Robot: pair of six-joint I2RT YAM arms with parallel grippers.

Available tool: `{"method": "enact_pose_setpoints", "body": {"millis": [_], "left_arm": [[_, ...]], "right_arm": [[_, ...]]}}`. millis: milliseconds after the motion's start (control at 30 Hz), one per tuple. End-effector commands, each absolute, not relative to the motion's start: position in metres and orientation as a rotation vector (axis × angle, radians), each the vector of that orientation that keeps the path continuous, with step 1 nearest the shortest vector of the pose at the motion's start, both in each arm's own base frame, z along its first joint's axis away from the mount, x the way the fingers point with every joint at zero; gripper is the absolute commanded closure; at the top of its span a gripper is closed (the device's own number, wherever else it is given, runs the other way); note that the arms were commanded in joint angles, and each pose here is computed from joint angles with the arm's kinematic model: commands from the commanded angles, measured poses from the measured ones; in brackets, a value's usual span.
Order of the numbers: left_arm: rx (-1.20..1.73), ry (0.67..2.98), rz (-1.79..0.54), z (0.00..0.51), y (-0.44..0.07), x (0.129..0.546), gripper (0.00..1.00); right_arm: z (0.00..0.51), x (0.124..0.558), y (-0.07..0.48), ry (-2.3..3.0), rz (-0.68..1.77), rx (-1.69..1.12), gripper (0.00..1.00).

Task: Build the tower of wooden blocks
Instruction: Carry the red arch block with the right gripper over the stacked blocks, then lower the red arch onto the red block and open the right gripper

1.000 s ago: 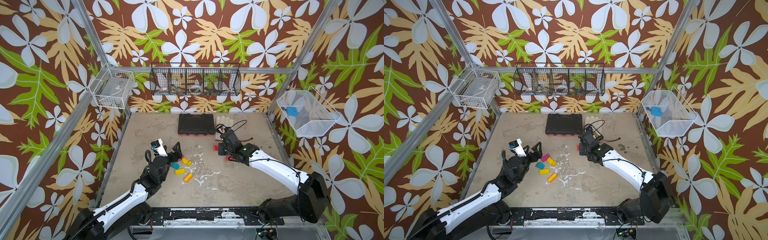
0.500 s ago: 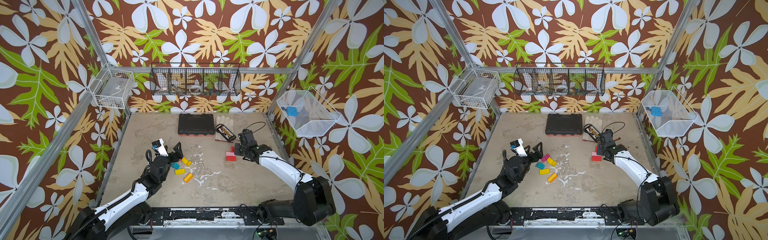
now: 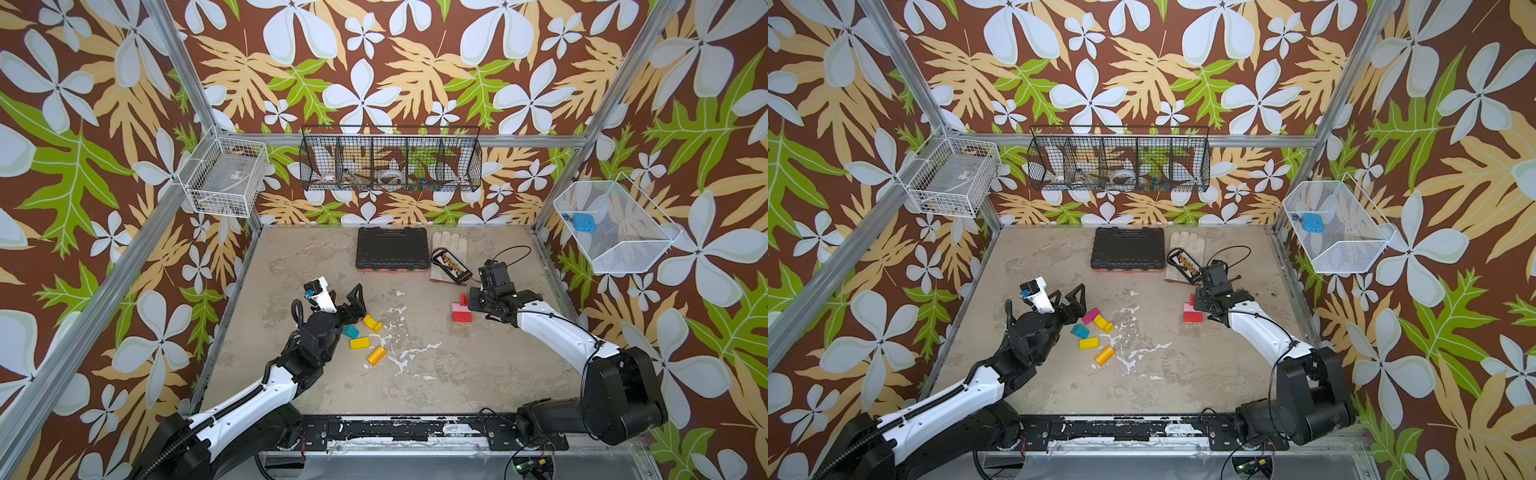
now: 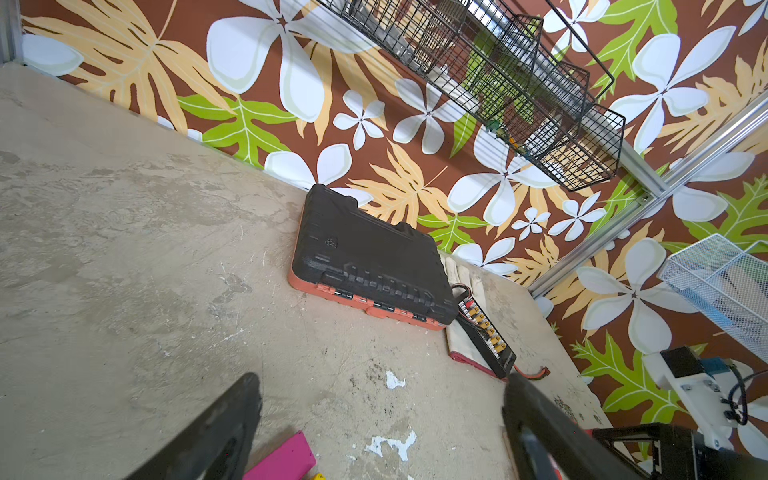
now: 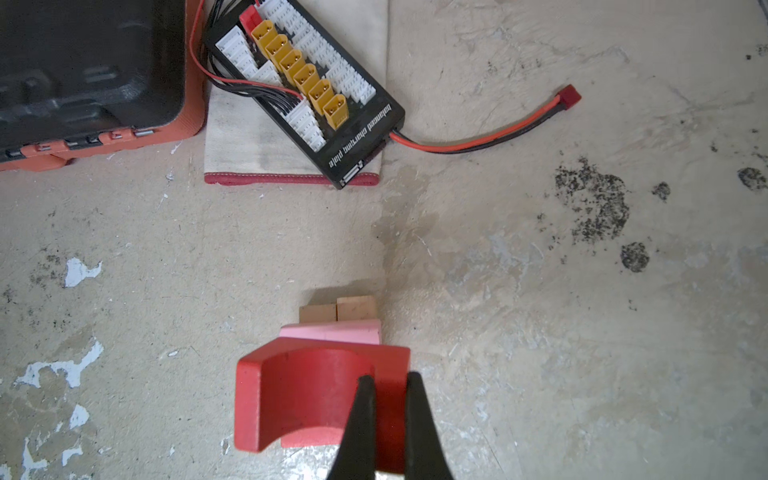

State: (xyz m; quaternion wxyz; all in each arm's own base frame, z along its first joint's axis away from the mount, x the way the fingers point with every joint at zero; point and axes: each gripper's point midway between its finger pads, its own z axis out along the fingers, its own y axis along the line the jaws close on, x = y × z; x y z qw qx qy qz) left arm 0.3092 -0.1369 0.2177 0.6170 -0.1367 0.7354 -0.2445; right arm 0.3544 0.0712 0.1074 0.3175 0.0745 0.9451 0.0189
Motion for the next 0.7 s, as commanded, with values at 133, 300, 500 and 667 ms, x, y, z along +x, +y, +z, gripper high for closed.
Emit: {"method": "enact_pose_setpoints", "body": {"millis": [133, 300, 500, 667], "left_arm": [[-0.308, 1.668, -0.577, 0.225, -0.139, 0.311, 0.08], [-0.305, 1.666, -0.58, 0.226, -0.139, 0.311, 0.08], [-0.303, 1.67, -0.579, 0.225, -0.14, 0.311, 0.08], [-0.3, 1.671, -0.579, 0.225, -0.14, 0.311, 0.08]], "right_arm": [[0.1, 0.363, 0.082, 2.493, 0.106, 0.177, 1.0], [0.093, 0.363, 0.084, 2.511, 0.118, 0.177, 1.0], [0.085, 0.362, 0.085, 2.53, 0.115, 0.179, 1.0], [0.081, 0.364, 0.084, 2.542, 0.103, 0.18, 1.0]]}}
